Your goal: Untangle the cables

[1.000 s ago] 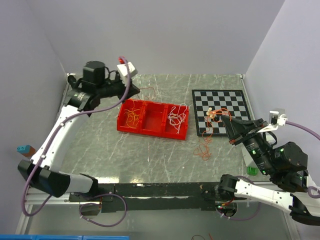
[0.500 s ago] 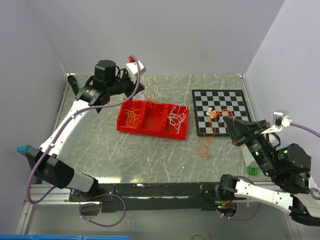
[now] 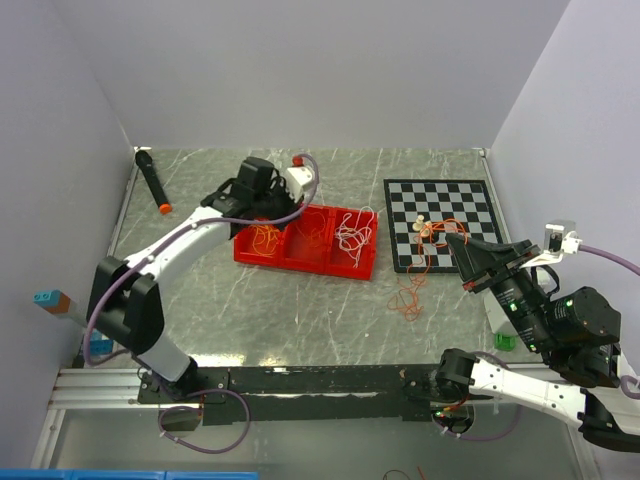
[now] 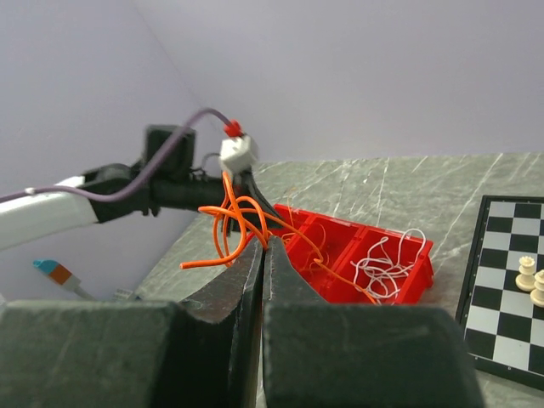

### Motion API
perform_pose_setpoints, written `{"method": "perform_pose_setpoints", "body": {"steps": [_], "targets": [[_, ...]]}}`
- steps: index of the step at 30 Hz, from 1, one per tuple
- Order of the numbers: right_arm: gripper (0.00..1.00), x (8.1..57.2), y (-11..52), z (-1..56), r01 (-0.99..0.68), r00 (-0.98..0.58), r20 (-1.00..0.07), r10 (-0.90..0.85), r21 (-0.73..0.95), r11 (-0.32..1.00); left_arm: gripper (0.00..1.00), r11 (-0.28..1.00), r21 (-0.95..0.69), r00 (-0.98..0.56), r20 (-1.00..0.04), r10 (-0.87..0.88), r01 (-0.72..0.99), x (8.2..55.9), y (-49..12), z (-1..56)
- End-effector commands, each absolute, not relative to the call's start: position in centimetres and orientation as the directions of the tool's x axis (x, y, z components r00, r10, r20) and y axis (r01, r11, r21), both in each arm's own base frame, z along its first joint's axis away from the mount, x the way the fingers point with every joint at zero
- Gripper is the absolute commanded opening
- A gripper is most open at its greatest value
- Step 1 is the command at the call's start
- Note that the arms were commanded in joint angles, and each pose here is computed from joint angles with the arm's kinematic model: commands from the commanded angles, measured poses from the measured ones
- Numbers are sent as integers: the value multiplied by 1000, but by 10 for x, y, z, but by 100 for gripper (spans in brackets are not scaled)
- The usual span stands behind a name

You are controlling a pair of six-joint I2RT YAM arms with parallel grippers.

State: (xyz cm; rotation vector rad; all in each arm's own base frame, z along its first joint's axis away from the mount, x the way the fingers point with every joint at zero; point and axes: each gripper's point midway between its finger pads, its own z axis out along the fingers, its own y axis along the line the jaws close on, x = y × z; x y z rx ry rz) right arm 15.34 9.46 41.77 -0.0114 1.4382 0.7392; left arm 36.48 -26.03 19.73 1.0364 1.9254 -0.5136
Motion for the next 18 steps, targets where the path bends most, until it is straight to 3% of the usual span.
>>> {"method": "perform_pose_setpoints", "body": {"steps": [1, 10, 12, 14, 15, 18], "targets": [[0, 152, 92, 422, -467, -38, -882, 470, 431, 772, 1, 626, 79, -284, -842, 459, 776, 381, -263, 188], [0, 152, 90, 424, -466, -32, -881, 471, 430, 773, 3, 645, 123, -351, -754, 555, 755, 375, -271, 131], [0, 151, 90, 425, -469, -32, -882, 470, 428, 772, 16, 625, 106, -358, -742, 567, 773, 366, -276, 127], [0, 152, 92, 427, -473, -31, -884, 466, 423, 773, 46, 609, 81, -358, -746, 562, 789, 358, -280, 131], [0, 152, 92, 427, -473, -29, -886, 462, 419, 775, 54, 598, 72, -349, -754, 556, 798, 354, -282, 137], [0, 152, 95, 430, -479, -25, -889, 457, 412, 775, 66, 580, 53, -339, -766, 545, 813, 345, -283, 154]]}}
